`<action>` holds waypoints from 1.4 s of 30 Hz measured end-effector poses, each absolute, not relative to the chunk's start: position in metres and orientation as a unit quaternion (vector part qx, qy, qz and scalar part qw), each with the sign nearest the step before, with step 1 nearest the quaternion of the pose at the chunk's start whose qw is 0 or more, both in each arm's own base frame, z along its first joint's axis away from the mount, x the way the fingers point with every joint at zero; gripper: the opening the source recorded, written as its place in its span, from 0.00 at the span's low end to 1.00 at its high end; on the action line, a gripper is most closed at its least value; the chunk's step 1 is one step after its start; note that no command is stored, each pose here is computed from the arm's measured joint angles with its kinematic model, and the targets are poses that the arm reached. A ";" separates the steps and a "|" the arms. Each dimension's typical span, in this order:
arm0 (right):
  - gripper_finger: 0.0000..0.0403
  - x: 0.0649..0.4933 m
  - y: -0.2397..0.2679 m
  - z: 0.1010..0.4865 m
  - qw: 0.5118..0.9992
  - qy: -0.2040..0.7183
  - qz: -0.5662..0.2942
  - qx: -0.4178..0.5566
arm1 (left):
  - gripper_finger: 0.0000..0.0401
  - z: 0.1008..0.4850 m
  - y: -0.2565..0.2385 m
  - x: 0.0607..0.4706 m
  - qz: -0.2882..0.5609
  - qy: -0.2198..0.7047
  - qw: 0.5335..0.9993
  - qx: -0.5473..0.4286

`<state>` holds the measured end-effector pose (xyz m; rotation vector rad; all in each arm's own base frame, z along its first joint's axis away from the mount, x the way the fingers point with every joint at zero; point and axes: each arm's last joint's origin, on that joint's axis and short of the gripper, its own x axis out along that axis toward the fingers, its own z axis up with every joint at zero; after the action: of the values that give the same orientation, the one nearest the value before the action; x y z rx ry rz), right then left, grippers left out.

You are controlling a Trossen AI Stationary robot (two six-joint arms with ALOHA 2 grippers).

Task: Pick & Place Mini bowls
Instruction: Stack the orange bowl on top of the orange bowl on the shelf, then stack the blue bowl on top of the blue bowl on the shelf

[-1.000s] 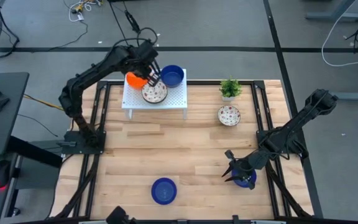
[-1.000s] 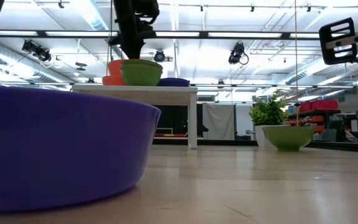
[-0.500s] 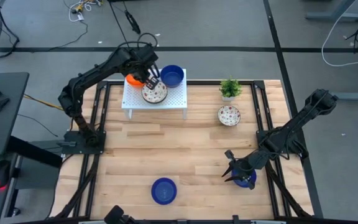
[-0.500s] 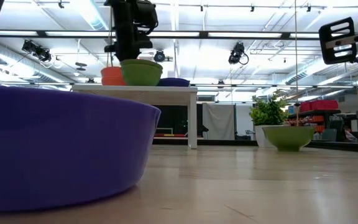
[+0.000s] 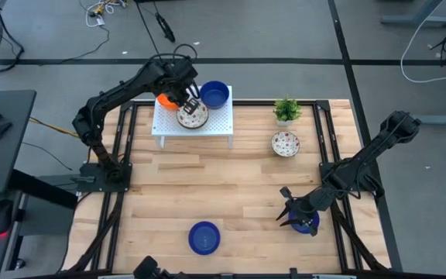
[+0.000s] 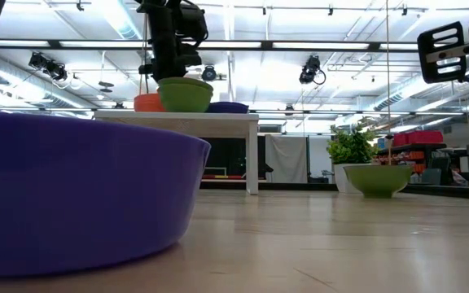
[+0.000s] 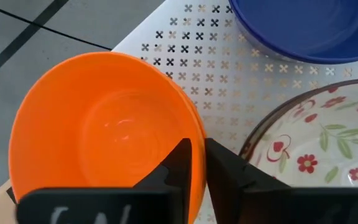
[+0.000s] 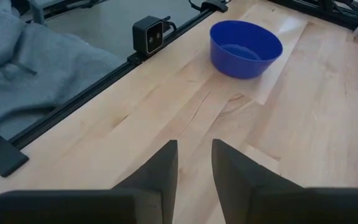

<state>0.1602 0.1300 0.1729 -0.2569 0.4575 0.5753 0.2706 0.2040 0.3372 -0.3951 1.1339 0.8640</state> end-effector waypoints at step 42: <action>0.25 0.160 0.125 0.169 0.943 0.183 0.259 -0.102 | 0.08 0.304 -0.074 0.302 0.095 0.209 0.973 0.031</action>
<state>0.1600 0.1254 0.1686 -0.2085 0.3722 0.5274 0.3021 -0.0737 0.3041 0.0636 0.4216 0.1926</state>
